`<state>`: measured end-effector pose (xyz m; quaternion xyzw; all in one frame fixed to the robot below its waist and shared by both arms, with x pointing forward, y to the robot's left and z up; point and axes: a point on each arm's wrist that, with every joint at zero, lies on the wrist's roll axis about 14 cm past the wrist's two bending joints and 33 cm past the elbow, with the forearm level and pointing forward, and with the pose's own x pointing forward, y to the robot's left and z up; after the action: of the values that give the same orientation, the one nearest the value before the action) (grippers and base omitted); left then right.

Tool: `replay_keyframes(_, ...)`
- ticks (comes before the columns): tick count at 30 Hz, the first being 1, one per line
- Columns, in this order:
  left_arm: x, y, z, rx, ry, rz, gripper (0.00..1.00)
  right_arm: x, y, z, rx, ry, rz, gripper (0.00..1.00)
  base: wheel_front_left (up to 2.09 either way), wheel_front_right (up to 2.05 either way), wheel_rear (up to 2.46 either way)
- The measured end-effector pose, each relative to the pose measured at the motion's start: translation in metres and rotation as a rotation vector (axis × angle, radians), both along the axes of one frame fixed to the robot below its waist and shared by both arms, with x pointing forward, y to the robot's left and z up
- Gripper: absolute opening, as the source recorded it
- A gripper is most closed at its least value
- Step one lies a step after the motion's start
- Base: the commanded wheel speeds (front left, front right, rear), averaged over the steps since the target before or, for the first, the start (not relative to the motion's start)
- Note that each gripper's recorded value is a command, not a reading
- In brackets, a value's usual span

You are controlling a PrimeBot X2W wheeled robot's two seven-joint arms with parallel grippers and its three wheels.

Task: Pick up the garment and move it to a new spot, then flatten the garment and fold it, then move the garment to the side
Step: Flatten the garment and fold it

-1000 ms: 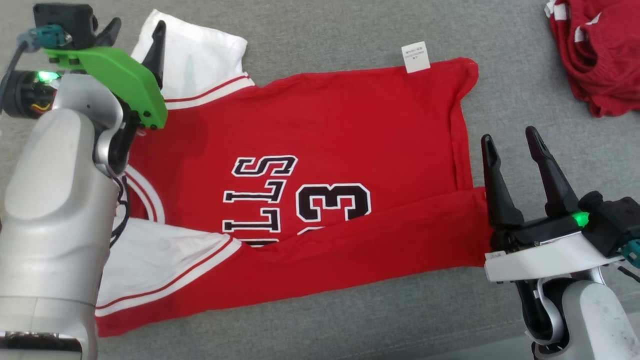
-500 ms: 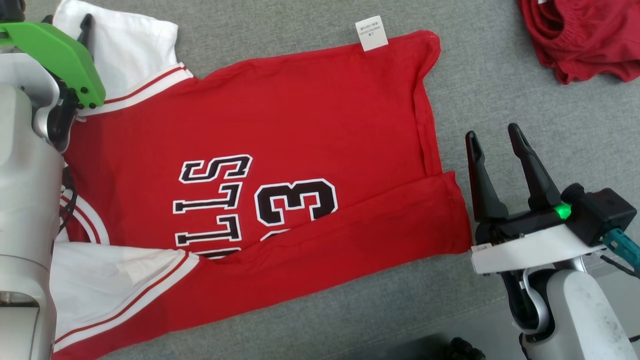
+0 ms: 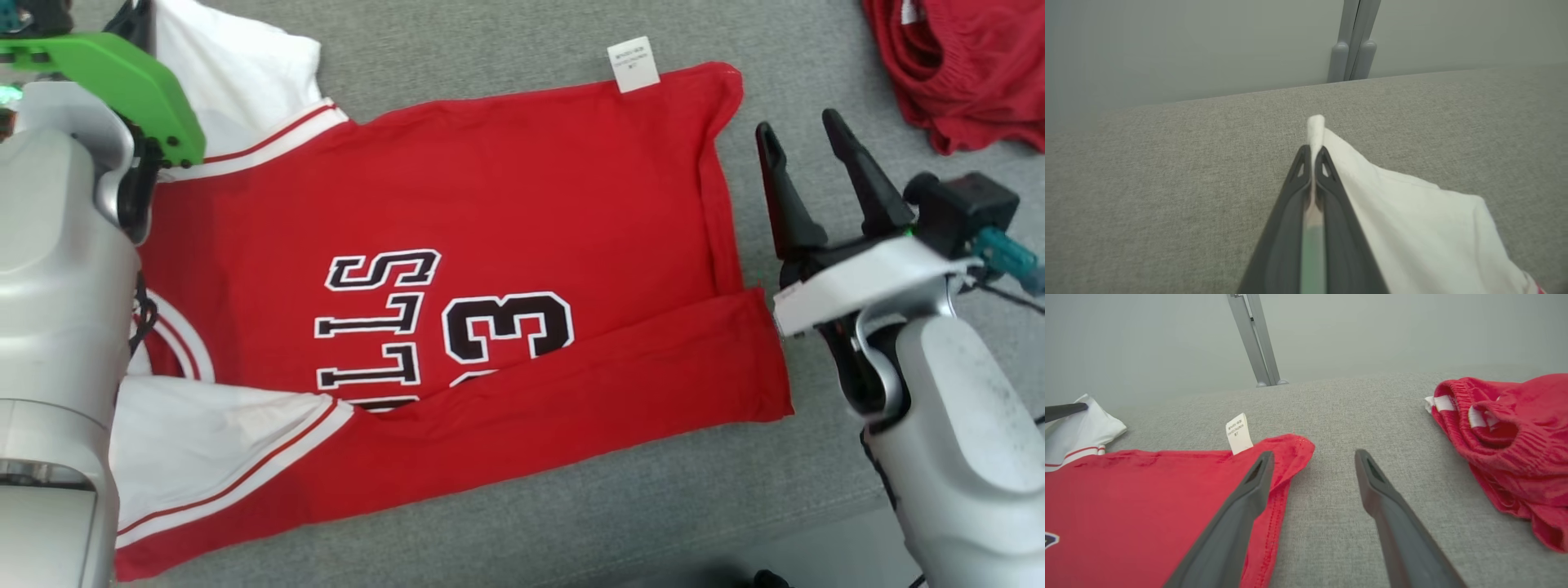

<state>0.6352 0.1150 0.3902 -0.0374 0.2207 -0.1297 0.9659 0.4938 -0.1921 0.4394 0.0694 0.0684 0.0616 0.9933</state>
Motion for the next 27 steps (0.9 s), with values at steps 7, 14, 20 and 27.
replay_keyframes(7, -0.002, 0.006, 0.023, -0.021, -0.083, 0.011, 0.00, 0.032, 0.013, -0.019, 0.016, 0.086, 0.050, 1.00, 0.00, 0.00, 0.00)
replay_keyframes(14, -0.002, 0.016, 0.039, -0.051, -0.160, 0.032, 0.00, 0.050, 0.021, -0.037, 0.031, 0.166, 0.075, 0.00, 0.00, 0.00, 0.00)
replay_keyframes(20, -0.001, 0.026, 0.067, -0.090, -0.267, 0.053, 0.00, 0.062, 0.017, -0.009, 0.017, 0.050, 0.082, 0.00, 0.00, 0.00, 0.00)
replay_keyframes(27, -0.016, 0.040, 0.111, -0.163, -0.403, 0.075, 0.00, 0.065, 0.011, 0.033, -0.002, -0.083, 0.091, 0.00, 0.00, 0.00, 0.00)
